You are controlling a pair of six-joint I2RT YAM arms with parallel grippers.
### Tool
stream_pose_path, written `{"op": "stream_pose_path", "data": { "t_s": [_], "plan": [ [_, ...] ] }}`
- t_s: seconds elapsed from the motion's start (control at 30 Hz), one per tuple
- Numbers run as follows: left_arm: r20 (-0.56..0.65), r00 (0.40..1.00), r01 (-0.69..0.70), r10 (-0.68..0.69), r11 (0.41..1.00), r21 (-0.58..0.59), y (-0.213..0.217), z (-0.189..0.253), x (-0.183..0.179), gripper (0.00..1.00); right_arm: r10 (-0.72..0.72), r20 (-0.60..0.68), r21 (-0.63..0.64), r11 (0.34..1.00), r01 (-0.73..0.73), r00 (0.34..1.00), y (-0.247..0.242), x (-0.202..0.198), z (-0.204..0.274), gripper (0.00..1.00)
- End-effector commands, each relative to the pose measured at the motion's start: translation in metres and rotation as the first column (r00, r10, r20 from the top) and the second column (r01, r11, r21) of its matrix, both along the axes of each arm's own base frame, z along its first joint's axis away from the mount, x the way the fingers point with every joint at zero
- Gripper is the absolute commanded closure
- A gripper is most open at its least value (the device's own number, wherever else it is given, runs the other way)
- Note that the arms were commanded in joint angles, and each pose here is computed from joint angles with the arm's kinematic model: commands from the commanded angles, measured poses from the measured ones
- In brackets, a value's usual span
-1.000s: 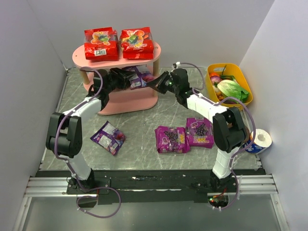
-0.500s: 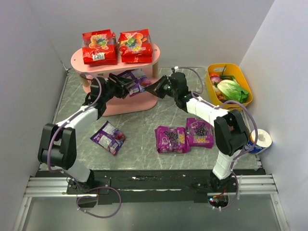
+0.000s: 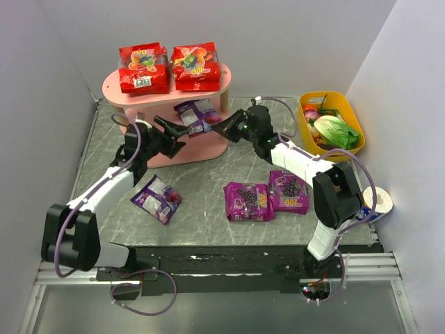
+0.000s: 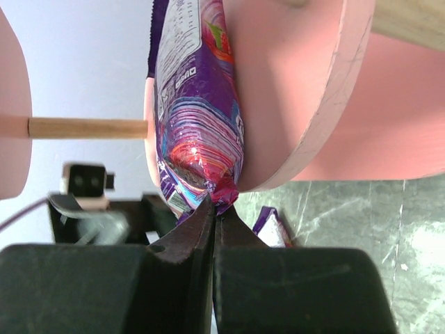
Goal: Place and organize the candy bags onto the shelf
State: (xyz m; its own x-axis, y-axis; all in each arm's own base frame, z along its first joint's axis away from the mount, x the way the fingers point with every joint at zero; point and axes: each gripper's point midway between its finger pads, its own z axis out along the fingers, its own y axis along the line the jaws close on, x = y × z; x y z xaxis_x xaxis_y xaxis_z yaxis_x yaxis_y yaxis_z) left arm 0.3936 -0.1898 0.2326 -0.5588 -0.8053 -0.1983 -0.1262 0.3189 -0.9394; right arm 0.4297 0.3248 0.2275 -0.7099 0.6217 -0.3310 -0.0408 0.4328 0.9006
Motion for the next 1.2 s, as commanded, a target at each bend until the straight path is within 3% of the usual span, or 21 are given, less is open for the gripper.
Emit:
{"op": "stream_pose_path", "data": {
  "t_s": [0.0, 0.33, 0.57, 0.67, 0.7, 0.77, 0.8, 0.83, 0.97, 1.17],
  "plan": [
    [-0.003, 1.0, -0.017, 0.017, 0.994, 0.104, 0.013, -0.007, -0.022, 0.21, -0.072, 0.07, 0.057, 0.996, 0.068, 0.995, -0.008, 0.006, 0.041, 1.0],
    [0.065, 0.979, -0.205, 0.195, 0.941, 0.268, 0.071, 0.003, -0.078, 0.19, -0.202, -0.055, 0.137, 0.969, 0.208, 0.978, -0.011, 0.024, 0.036, 1.0],
    [0.036, 0.959, -0.276, 0.28, 0.907, 0.319, 0.096, -0.005, -0.106, 0.15, -0.186, -0.117, 0.118, 0.973, 0.199, 0.976, 0.003, 0.017, 0.031, 1.0],
    [-0.016, 0.953, -0.279, 0.303, 0.896, 0.345, 0.101, -0.019, -0.112, 0.14, -0.153, -0.113, 0.1, 0.981, 0.164, 0.982, 0.01, 0.008, 0.032, 0.89],
    [-0.029, 0.951, -0.28, 0.308, 0.895, 0.349, 0.102, -0.022, -0.114, 0.14, -0.147, -0.13, 0.083, 0.984, 0.159, 0.981, 0.009, 0.005, 0.028, 0.76],
    [-0.059, 0.945, -0.28, 0.323, 0.887, 0.367, 0.106, -0.03, -0.117, 0.12, -0.149, -0.137, 0.072, 0.985, 0.16, 0.979, 0.006, -0.001, 0.03, 0.66],
    [-0.065, 0.943, -0.28, 0.326, 0.885, 0.371, 0.106, -0.033, -0.117, 0.11, -0.151, -0.139, 0.061, 0.985, 0.161, 0.979, 0.002, -0.006, 0.029, 0.53],
    [-0.075, 0.941, -0.28, 0.331, 0.883, 0.377, 0.108, -0.036, -0.119, 0.11, -0.154, -0.135, 0.044, 0.986, 0.162, 0.979, -0.001, -0.009, 0.028, 0.48],
    [-0.101, 0.937, -0.272, 0.334, 0.881, 0.388, 0.112, -0.044, -0.121, 0.1, -0.146, -0.074, 0.001, 0.989, 0.147, 0.986, -0.014, -0.022, 0.041, 0.36],
    [-0.146, 0.927, -0.26, 0.346, 0.873, 0.414, 0.123, -0.057, -0.125, 0.08, -0.05, 0.069, -0.121, 0.991, 0.058, 0.996, -0.032, -0.056, 0.061, 0.25]
  ]
}}
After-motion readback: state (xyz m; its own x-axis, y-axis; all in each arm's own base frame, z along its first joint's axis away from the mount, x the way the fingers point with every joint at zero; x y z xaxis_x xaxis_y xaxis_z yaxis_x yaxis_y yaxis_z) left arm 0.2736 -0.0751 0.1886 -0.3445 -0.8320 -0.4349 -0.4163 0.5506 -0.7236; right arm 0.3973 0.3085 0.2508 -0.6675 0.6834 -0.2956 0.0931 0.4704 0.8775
